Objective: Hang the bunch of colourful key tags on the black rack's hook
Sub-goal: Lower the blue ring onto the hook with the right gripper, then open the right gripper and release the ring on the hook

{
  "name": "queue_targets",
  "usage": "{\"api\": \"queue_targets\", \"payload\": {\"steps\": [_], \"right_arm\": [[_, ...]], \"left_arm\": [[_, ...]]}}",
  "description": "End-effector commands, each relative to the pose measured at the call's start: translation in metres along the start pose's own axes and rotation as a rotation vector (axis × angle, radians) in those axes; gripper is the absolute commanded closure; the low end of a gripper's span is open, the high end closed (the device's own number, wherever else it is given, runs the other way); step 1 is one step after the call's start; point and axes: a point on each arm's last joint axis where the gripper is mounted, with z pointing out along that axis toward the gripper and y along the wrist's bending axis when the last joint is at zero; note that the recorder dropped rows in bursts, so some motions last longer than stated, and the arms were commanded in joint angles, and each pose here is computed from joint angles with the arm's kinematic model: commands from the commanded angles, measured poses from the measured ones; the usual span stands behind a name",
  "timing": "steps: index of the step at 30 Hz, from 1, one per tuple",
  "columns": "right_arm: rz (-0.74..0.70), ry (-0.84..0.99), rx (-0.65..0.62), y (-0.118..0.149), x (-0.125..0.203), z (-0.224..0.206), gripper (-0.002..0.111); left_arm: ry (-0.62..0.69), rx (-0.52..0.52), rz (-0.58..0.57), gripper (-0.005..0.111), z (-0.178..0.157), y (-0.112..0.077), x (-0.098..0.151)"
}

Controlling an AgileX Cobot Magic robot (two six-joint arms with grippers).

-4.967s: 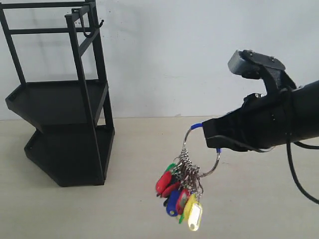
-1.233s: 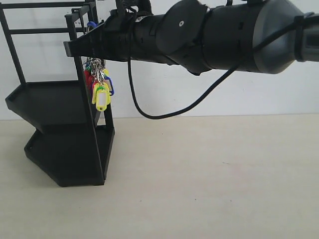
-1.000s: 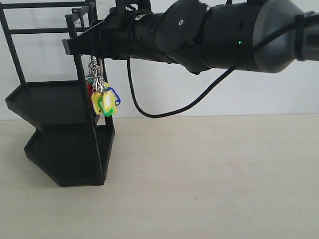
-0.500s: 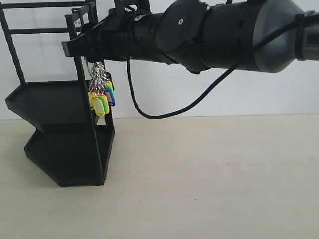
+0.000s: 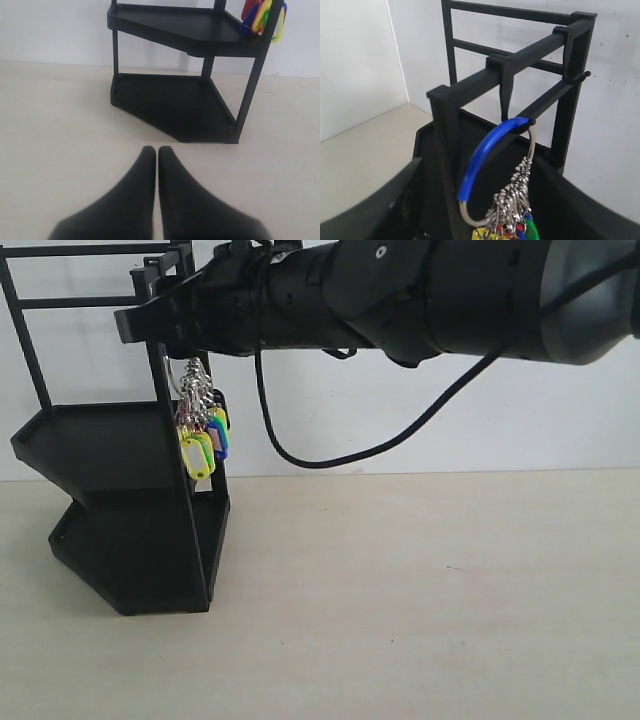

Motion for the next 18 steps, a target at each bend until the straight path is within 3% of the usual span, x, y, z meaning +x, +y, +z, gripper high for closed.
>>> {"api": "queue_targets", "payload": {"steps": [1,6,13,18], "right_arm": [[0.023,0.018,-0.041,0.004,-0.01,-0.011,0.052],[0.013,0.079,-0.101,0.011,-0.012,-0.022,0.07],[0.029,0.141,-0.11,0.013,0.002,-0.06,0.106],[0.153,0.192,-0.11,0.016,0.017,-0.103,0.108]], "left_arm": [[-0.006,-0.004,0.008,0.102,0.0,0.0,0.0],[-0.006,-0.004,0.008,0.102,0.0,0.0,0.0],[-0.006,-0.004,0.008,0.102,0.0,0.0,0.0],[-0.006,-0.004,0.008,0.102,0.0,0.0,0.0]]}}
